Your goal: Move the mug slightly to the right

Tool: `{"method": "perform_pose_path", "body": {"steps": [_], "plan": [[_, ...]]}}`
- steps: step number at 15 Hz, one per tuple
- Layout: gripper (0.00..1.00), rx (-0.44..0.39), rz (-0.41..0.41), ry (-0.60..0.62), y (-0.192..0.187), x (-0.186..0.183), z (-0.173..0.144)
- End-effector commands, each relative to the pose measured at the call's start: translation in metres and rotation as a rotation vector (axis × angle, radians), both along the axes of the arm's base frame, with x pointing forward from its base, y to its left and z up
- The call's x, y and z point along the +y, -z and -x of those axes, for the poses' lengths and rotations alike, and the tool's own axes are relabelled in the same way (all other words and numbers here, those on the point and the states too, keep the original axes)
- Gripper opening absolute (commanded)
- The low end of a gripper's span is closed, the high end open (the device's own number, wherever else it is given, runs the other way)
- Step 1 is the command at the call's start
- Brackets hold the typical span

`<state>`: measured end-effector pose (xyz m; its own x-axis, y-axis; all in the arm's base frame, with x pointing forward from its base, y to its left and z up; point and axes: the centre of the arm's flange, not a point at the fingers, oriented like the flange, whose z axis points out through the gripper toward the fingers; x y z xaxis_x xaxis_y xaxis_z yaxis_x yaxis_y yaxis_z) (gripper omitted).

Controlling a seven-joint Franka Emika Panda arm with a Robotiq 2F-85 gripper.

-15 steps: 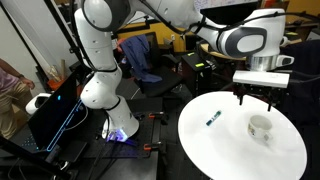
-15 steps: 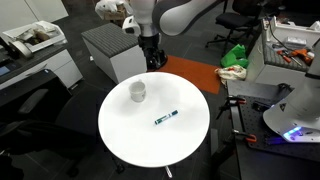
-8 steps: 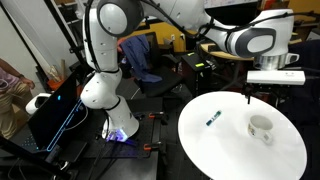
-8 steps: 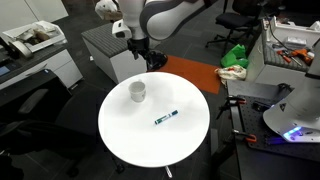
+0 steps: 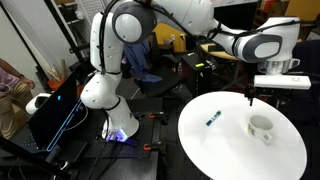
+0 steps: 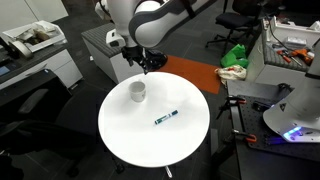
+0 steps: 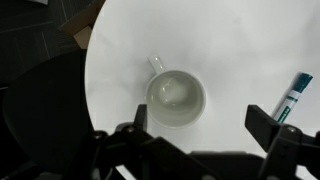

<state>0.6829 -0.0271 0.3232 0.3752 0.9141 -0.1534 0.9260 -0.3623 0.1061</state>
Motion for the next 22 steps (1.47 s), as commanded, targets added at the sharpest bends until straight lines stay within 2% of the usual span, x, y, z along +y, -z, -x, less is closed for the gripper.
{"method": "perform_pose_path", "body": {"steps": [1, 8, 14, 22], "plan": [[1.0, 0.053, -0.015, -0.007, 0.009, -0.007, -0.022], [1.0, 0.146, -0.05, -0.01, 0.041, -0.011, -0.029], [1.0, 0.232, -0.045, 0.014, 0.061, -0.008, -0.027], [1.0, 0.251, -0.047, -0.023, 0.068, 0.016, -0.016]]}}
